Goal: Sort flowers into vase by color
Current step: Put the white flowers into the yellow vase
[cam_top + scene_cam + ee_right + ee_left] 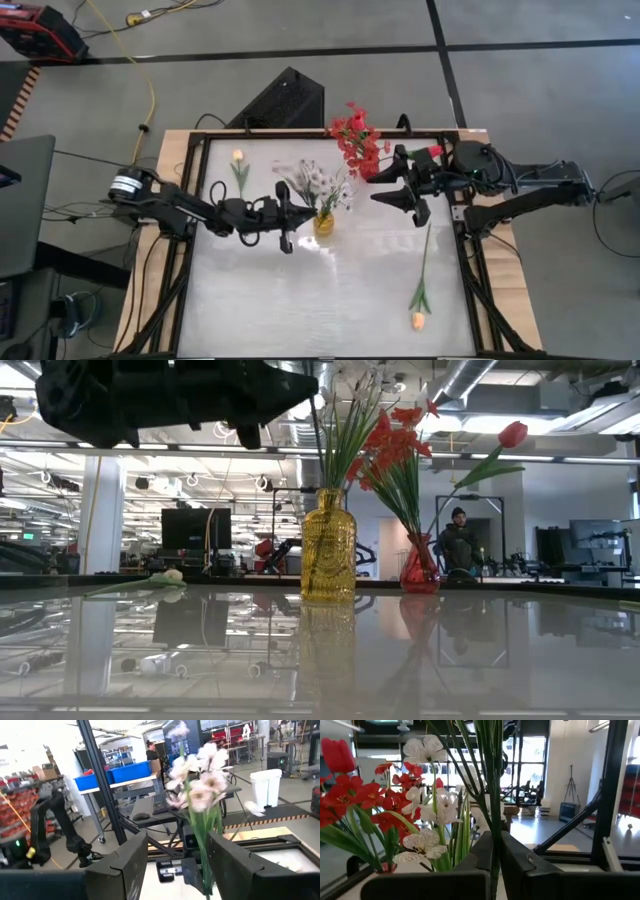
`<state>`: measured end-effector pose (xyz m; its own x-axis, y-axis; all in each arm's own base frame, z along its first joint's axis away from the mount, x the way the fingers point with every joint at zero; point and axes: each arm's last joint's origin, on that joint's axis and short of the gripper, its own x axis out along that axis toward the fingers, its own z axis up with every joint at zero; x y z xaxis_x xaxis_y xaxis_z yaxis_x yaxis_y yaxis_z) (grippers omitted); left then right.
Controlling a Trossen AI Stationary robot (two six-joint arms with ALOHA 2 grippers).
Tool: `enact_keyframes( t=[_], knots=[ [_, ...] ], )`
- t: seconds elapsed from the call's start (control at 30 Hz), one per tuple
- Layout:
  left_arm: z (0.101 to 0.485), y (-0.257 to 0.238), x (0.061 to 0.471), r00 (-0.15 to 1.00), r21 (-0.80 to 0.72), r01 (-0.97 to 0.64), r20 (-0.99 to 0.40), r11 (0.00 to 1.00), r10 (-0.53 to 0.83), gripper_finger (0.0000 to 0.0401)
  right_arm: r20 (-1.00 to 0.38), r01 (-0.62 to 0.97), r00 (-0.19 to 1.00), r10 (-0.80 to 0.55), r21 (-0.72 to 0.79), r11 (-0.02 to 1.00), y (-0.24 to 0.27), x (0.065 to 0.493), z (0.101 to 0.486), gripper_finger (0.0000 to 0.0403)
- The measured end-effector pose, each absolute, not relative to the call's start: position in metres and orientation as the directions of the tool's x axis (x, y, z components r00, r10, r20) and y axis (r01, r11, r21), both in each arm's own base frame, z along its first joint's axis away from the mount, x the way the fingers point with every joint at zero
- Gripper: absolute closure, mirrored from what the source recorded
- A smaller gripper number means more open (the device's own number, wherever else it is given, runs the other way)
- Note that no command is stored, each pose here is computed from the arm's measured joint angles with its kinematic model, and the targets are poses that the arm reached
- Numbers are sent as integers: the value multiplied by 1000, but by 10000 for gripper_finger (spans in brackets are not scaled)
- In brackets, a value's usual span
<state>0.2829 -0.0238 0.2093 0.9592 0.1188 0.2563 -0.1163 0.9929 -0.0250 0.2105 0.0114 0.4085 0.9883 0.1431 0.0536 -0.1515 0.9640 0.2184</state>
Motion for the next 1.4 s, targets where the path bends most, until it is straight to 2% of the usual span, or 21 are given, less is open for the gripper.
enact_keyframes(
  t=[0.33,0.53,0.8,1.03,1.27,1.4],
  knots=[
    [197,-23,288,944,116,-191,295,975,150,401,48,-111,994,101,385,916,2,211,408,179],
    [196,-19,289,949,146,-187,282,971,140,401,48,-113,994,103,397,911,3,211,408,179],
    [186,-11,292,973,183,-171,183,968,138,401,48,-114,994,103,401,909,3,211,408,179],
    [178,-3,294,984,99,-153,102,983,143,401,48,-114,994,103,401,909,3,211,408,179],
    [175,1,294,986,82,-158,66,984,153,401,33,-111,994,106,382,917,3,211,407,179],
    [170,2,294,987,35,-158,21,987,158,391,-18,-156,985,174,347,925,7,211,402,179]
  ],
)
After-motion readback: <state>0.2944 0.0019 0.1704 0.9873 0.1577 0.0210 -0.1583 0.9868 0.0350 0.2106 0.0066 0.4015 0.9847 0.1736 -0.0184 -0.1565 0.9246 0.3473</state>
